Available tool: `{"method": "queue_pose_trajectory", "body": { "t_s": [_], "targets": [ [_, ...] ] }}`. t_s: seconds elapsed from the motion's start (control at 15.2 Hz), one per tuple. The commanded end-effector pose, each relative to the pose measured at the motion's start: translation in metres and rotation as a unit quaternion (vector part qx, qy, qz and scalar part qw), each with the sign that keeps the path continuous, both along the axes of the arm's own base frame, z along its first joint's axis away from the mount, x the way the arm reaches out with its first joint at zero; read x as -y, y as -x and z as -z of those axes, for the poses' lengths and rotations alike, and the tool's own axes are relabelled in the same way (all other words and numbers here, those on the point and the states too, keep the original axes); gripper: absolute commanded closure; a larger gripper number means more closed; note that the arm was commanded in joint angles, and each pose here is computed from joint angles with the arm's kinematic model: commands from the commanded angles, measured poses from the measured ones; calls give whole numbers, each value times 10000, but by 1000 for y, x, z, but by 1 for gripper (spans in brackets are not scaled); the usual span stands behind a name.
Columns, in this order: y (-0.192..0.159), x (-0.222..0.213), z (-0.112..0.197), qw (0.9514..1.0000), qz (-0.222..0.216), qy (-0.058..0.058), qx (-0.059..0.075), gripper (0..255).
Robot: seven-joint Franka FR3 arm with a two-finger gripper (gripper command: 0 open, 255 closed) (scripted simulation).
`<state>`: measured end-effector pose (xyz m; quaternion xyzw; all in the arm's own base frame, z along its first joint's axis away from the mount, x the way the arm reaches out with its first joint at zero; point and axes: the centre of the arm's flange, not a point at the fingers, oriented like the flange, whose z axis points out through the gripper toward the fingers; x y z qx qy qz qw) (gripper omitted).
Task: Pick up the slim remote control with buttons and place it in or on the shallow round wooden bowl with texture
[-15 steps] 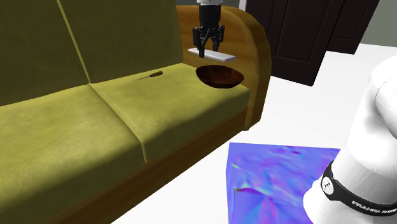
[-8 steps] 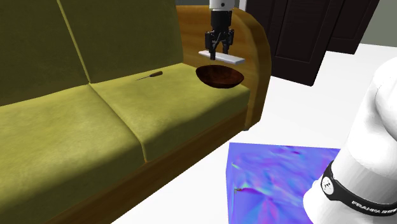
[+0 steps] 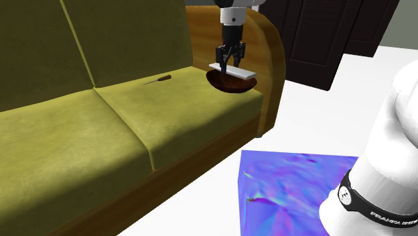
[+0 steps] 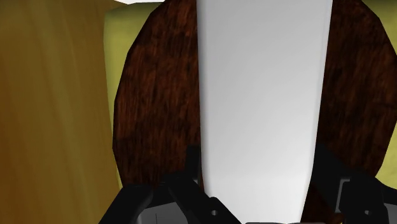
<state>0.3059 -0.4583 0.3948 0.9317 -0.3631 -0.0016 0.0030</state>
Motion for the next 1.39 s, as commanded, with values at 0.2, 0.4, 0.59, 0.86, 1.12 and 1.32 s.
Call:
{"method": "queue_pose_trajectory", "body": {
  "t_s": [0.2, 0.4, 0.59, 0.86, 1.12, 1.32],
  "targets": [
    [0, 0, 15, 10000, 0, 3, 2, 255],
    [0, 0, 15, 10000, 0, 3, 2, 255],
    [0, 0, 15, 10000, 0, 3, 2, 0],
    [0, 0, 15, 10000, 0, 3, 2, 0],
    [0, 0, -25, 10000, 0, 3, 2, 0],
    [0, 0, -35, 10000, 1, 3, 2, 0]
  ]
}}
